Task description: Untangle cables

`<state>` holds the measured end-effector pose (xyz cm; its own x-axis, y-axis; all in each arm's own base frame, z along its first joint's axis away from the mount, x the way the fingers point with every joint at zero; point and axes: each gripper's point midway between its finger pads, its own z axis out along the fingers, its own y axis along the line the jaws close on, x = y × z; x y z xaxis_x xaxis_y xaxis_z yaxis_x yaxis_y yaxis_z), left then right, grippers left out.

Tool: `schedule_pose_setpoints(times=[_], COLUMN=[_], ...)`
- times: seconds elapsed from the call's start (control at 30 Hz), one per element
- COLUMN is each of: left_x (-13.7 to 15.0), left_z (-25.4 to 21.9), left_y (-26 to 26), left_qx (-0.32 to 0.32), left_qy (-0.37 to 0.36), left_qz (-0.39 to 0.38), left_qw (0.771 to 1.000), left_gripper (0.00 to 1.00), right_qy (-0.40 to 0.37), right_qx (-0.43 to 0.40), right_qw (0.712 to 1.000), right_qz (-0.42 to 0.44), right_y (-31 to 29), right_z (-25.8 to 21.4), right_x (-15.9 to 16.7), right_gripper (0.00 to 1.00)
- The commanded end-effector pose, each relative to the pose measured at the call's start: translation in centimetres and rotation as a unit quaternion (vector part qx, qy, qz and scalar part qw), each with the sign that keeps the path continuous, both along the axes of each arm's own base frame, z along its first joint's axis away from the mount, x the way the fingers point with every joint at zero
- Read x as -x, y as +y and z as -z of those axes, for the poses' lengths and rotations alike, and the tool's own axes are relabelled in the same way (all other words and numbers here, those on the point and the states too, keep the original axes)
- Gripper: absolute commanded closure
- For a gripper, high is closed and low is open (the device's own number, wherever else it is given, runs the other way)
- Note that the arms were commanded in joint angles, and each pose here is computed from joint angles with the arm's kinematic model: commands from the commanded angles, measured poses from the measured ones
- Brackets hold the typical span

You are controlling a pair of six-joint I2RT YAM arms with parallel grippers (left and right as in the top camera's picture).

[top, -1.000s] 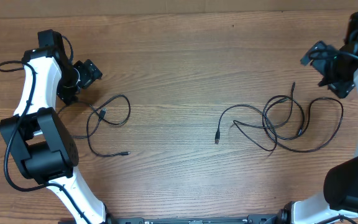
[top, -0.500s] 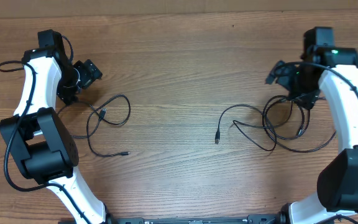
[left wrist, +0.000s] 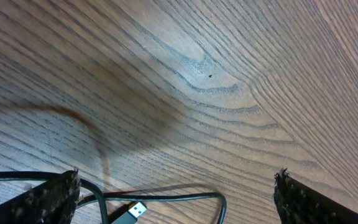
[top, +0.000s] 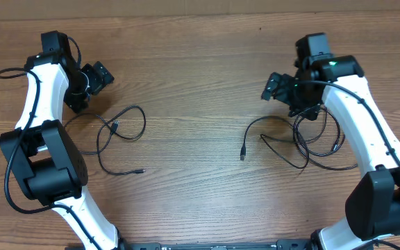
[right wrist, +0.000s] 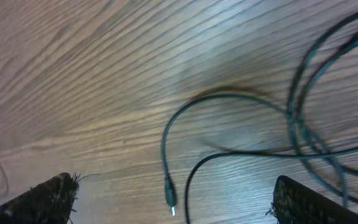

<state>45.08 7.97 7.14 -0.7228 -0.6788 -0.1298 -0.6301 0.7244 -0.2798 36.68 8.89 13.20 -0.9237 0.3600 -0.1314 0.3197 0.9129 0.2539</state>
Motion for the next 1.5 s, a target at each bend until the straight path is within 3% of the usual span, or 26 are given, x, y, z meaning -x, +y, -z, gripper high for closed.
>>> schedule_pose_setpoints(times=[0.0,0.13,0.2,0.33,0.37,0.57,0.67,0.9,1.1,1.2,1.37,1.47], left_x=[-0.4,0.9,1.9,4.0,4.4,6.3,7.0,8.3,9.7,10.1,9.9,9.8], left_z=[-1.2,-0.7,-0.6,-0.5,-0.4,-0.1,0.3,2.0,5.4,7.3,8.7,8.9], left_y=[0.9,4.1,5.7,8.3,8.8,11.2,11.8,12.3,11.1,9.3,3.4,0.2], left_qx=[-0.007,-0.068,-0.099,-0.132,-0.133,-0.126,-0.125,-0.148,-0.13,-0.086,0.057,0.104], left_qy=[-0.017,0.011,0.031,0.068,0.073,0.092,0.099,0.12,0.131,0.129,0.115,0.115], left_qz=[0.0,-0.029,-0.044,-0.074,-0.082,-0.142,-0.157,-0.161,-0.155,-0.147,-0.118,-0.093], left_qw=[1.0,0.997,0.994,0.986,0.985,0.978,0.975,0.968,0.97,0.977,0.985,0.984], left_gripper=[0.0,0.01,0.12,0.67,0.73,0.8,0.96,0.96,0.96,0.96,0.96,0.96], right_qy=[-0.007,-0.02,-0.03,-0.052,-0.056,-0.07,-0.069,-0.069,-0.066,-0.064,-0.063,-0.063], right_qx=[-0.006,-0.009,-0.011,-0.017,-0.018,-0.023,-0.024,-0.025,-0.024,-0.023,-0.023,-0.023], right_qw=[1.0,0.999,0.998,0.996,0.995,0.992,0.992,0.99,0.99,0.99,0.991,0.991], right_qz=[-0.02,-0.044,-0.054,-0.073,-0.077,-0.099,-0.106,-0.119,-0.119,-0.119,-0.119,-0.119], right_y=[1.6,3.4,4.3,6.0,6.4,8.2,8.8,9.7,9.7,9.7,9.7,9.7], right_z=[-0.5,-0.7,-0.9,-1.2,-1.3,-1.4,-1.3,-1.3,-1.3,-1.3,-1.2,-1.2], right_x=[0.5,0.4,0.2,-0.3,-0.3,-0.4,-0.1,0.4,0.5,0.6,0.6,0.6], right_gripper=[0.0,0.0,0.0,0.0,0.0,0.0,0.0,0.0,0.0,0.0,0.0,0.0])
